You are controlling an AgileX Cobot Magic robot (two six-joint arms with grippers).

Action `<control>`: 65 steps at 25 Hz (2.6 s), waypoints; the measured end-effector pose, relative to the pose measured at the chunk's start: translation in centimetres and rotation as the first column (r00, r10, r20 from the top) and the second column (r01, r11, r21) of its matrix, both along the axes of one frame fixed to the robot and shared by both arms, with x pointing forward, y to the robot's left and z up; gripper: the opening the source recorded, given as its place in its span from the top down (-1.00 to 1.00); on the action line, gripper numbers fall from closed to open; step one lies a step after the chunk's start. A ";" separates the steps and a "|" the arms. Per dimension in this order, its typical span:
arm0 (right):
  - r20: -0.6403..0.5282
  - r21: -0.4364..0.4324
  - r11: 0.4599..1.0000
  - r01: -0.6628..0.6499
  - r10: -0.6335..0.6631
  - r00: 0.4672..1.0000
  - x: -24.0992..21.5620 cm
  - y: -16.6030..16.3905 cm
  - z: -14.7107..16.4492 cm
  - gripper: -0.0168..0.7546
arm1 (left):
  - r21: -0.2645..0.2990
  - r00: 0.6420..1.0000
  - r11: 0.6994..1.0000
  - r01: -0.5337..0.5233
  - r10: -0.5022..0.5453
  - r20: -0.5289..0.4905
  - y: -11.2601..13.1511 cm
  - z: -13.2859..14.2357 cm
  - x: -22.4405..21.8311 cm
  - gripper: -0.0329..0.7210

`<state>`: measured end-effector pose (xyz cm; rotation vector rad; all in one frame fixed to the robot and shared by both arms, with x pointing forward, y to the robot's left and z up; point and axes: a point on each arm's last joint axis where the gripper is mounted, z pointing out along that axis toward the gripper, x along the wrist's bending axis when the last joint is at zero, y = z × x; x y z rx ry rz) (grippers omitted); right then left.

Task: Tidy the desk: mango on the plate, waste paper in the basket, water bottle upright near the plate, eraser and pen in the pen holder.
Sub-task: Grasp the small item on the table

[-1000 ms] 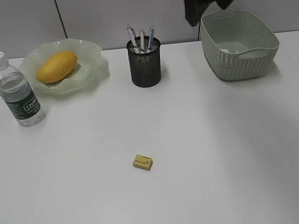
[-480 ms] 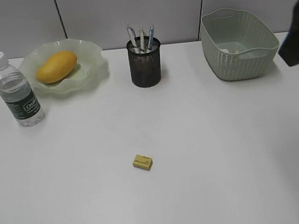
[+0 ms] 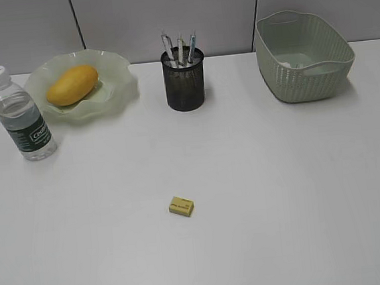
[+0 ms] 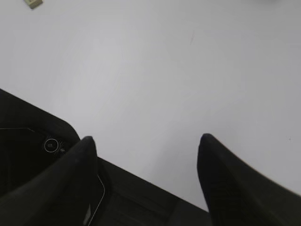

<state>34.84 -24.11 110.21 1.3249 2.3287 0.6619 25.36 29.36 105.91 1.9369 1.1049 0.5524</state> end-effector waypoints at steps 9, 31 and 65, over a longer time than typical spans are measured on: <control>0.110 0.097 0.995 0.022 -0.032 0.993 -5.1 -3.2 -2.4 -0.42 | 0.026 1.000 1.000 -0.006 0.007 -0.014 -0.2 0.0 0.5 -0.10; 0.161 0.173 0.983 0.053 -0.081 0.984 -7.3 -4.6 -4.1 -0.36 | 0.141 0.978 0.990 0.021 0.009 -0.209 -11.3 2.8 17.3 -0.10; 0.161 0.174 0.983 0.055 -0.084 0.983 -7.3 -4.6 -4.2 -0.34 | 0.290 0.735 0.955 0.064 0.152 -0.661 -27.2 -13.0 25.8 -0.34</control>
